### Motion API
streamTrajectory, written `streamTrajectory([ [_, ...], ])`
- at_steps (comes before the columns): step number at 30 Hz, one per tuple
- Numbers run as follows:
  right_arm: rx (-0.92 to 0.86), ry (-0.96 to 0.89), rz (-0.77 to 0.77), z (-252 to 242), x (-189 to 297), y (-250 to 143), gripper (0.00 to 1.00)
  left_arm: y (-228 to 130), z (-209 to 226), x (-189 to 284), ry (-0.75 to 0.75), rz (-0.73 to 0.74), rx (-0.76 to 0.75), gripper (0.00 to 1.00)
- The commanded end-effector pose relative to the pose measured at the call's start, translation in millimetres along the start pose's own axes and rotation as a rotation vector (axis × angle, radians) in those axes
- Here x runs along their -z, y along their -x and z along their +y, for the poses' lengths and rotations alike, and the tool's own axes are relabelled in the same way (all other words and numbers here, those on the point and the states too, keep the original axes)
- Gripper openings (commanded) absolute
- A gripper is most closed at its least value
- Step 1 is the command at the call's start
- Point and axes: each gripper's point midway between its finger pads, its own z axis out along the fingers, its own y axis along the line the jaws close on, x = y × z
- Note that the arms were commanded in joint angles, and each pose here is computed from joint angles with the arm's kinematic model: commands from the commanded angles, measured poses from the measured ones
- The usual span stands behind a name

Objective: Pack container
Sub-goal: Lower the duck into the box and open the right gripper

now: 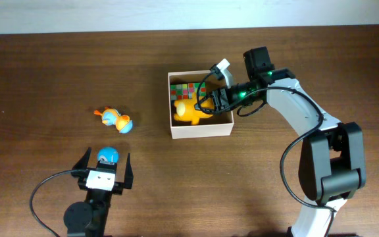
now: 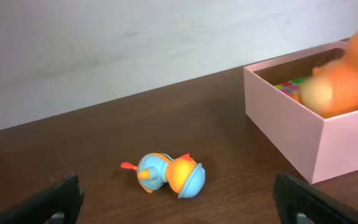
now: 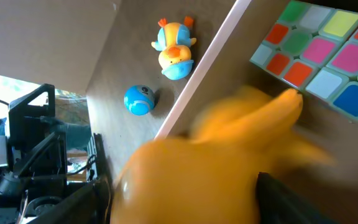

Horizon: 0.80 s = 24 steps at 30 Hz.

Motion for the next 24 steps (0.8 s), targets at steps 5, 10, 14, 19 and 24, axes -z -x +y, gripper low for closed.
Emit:
streamTrajectory([
  [5,0.001,0.035,-0.005,3,0,-1,0.69,-1,2,0,0.014,-0.001,-0.011,0.99],
  [10,0.003,0.056,-0.010,7,1,1,0.67,-1,2,0,0.014,-0.001,-0.011,0.99],
  [14,0.005,0.056,-0.011,9,2,3,0.63,-1,3,0,0.014,-0.001,-0.011,0.99],
  [19,0.009,0.054,-0.012,14,6,9,0.61,-1,2,0,0.014,-0.001,-0.011,0.99],
  [24,0.006,-0.039,0.018,3,7,6,0.56,-1,2,0,0.014,-0.001,-0.011,0.99],
])
